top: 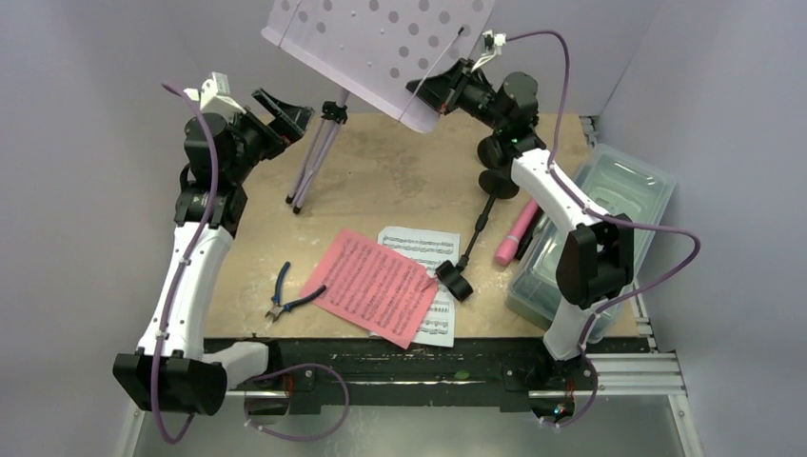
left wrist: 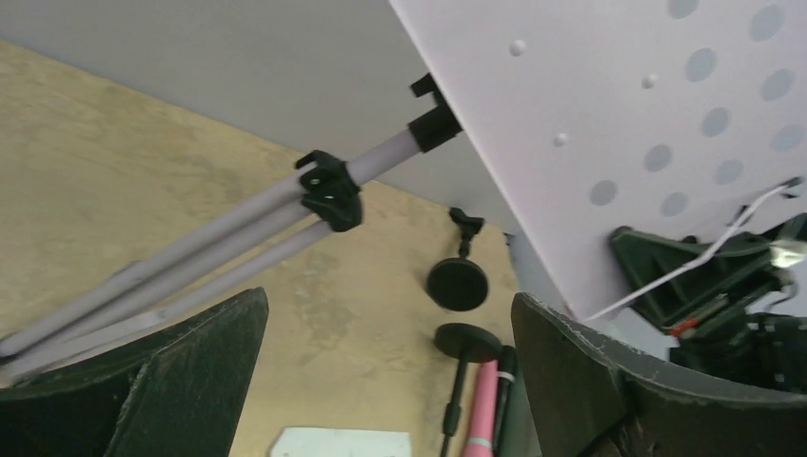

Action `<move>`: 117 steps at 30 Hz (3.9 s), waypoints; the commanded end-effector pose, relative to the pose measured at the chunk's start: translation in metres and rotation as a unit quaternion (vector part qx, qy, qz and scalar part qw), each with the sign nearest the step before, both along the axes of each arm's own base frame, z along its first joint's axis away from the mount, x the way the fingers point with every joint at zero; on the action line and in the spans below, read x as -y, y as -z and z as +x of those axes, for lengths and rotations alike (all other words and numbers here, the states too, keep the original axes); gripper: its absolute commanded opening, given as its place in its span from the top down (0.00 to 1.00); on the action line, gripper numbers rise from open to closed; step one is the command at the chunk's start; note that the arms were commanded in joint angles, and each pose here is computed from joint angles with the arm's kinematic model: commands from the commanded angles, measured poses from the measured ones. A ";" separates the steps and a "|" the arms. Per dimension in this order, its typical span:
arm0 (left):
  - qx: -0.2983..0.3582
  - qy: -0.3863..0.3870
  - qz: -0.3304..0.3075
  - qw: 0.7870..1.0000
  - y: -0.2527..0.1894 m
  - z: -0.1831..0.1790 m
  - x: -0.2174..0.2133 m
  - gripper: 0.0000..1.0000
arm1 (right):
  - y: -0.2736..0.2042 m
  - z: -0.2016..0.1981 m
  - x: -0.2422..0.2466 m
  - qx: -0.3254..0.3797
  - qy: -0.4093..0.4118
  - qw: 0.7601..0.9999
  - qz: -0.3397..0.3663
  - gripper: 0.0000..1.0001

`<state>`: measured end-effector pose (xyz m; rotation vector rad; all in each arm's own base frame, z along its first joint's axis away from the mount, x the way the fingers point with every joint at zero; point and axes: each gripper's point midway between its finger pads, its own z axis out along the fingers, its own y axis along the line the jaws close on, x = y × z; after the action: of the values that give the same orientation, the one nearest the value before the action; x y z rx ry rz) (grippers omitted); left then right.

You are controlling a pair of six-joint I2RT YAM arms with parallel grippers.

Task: Set up the instrument practice props

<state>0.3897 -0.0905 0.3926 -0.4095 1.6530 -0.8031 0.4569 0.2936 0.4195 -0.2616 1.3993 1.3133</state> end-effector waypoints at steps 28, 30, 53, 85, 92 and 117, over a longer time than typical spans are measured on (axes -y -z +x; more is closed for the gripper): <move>0.184 0.172 -0.314 0.915 -0.076 -0.034 0.039 0.00 | -0.179 -0.115 0.044 0.319 -0.067 0.944 -0.042 1.00; 0.201 0.191 -0.361 0.891 -0.087 -0.042 0.038 0.00 | -0.180 -0.118 0.046 0.322 -0.060 0.944 -0.039 1.00; 0.046 0.121 -0.447 0.885 -0.034 0.025 0.059 1.00 | -0.132 -0.108 0.061 0.183 0.021 0.980 -0.077 0.21; 0.038 0.122 -0.419 0.899 -0.062 -0.006 0.056 1.00 | 0.048 -0.133 0.065 0.121 0.087 0.988 -0.042 0.01; 0.027 0.131 -0.422 0.897 -0.063 -0.004 0.059 1.00 | 0.032 -0.076 0.019 0.226 0.058 0.972 0.030 0.08; -0.003 0.190 -0.439 0.878 -0.061 0.000 0.077 1.00 | 0.000 -0.021 -0.066 0.253 0.031 0.965 0.064 0.25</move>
<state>0.3960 -0.1692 0.4280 -0.7428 1.3544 -1.8168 0.4263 0.3642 0.3781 -0.5017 0.9400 1.2823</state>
